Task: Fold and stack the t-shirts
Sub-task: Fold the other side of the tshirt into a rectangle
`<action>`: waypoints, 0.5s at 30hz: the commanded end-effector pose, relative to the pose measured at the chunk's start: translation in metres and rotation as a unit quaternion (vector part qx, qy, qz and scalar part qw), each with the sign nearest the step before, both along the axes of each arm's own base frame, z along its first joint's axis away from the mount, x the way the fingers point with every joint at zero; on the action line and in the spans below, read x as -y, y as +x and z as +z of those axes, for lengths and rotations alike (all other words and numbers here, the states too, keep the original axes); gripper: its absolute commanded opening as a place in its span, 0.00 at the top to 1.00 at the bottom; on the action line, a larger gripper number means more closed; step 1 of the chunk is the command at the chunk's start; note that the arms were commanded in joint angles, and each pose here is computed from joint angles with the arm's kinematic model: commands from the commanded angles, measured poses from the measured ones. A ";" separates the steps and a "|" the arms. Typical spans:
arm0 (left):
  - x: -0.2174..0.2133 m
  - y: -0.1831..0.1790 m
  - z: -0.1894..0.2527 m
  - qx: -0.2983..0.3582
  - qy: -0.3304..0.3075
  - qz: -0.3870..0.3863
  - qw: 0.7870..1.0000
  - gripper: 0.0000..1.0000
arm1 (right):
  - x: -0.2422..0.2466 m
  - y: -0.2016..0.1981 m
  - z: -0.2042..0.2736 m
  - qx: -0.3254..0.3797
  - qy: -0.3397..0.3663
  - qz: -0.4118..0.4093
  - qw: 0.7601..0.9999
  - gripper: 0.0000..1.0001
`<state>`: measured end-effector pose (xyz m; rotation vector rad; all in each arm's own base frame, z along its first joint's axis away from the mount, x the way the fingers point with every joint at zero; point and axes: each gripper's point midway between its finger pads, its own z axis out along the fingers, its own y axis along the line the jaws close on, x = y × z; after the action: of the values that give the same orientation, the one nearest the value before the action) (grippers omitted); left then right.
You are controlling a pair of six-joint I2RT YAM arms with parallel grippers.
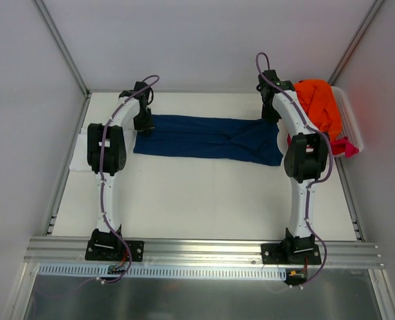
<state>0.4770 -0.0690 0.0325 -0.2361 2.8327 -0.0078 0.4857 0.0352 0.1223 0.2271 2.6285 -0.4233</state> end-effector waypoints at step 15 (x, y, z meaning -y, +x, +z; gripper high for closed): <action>-0.007 0.022 0.011 0.017 -0.008 -0.006 1.000 0.81 | 0.013 0.035 0.012 0.034 -0.001 -0.008 0.999 0.99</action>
<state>0.4980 -0.0657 0.0360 -0.2247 2.7975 -0.0143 0.5129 0.0296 0.1231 0.2631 2.5865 -0.4092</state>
